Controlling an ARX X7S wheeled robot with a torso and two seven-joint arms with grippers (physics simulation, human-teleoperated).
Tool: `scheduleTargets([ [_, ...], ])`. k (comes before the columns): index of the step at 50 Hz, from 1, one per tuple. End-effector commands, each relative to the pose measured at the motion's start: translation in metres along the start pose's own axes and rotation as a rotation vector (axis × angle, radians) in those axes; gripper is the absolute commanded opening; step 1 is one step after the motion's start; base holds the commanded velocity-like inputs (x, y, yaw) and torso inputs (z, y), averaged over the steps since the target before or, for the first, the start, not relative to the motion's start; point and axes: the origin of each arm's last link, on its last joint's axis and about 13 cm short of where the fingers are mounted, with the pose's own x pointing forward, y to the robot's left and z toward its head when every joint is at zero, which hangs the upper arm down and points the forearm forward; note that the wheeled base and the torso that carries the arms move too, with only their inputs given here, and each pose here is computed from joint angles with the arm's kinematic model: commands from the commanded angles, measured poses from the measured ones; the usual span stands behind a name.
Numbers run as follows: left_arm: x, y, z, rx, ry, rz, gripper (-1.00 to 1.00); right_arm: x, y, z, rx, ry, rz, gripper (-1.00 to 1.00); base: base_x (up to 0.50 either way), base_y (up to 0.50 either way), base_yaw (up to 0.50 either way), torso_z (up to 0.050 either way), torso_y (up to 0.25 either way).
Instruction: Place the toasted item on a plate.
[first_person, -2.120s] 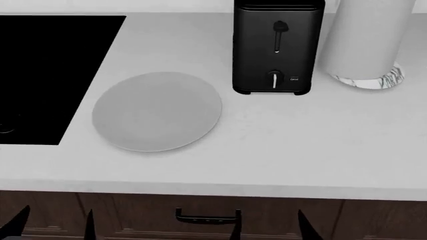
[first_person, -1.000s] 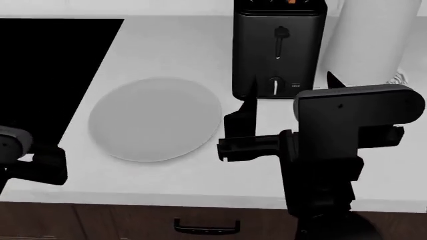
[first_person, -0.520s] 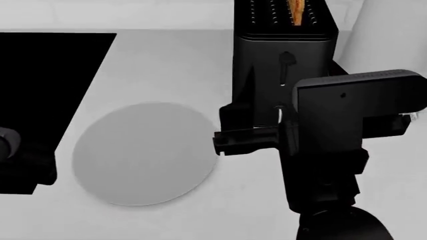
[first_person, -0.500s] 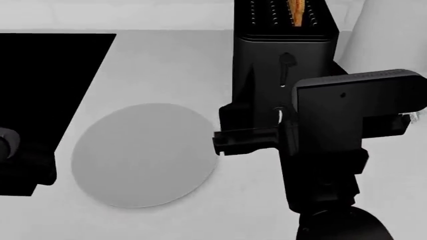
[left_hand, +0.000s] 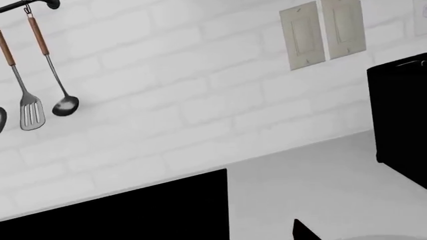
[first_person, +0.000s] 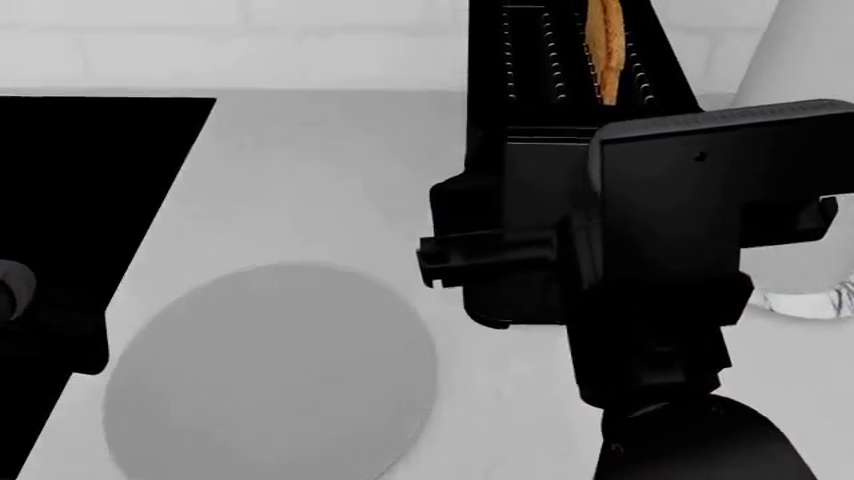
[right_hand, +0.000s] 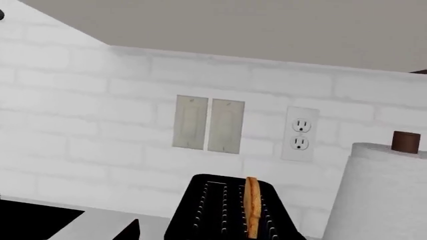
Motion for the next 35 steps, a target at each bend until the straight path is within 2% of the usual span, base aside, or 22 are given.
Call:
scheduleTargets([
  [1, -0.0004, -0.0004, -0.0017, 0.004, 0.003, -0.002, 1.00, -0.0012, -0.0015, 0.0098, 0.001, -0.024, -0.002, 1.00, 0.25, 0.00, 0.00, 0.000, 0.000],
  [35, 0.0004, -0.0017, -0.0069, 0.007, 0.010, -0.009, 1.00, -0.0005, -0.0015, 0.0097, -0.005, -0.021, -0.004, 1.00, 0.23, 0.00, 0.00, 0.000, 0.001],
])
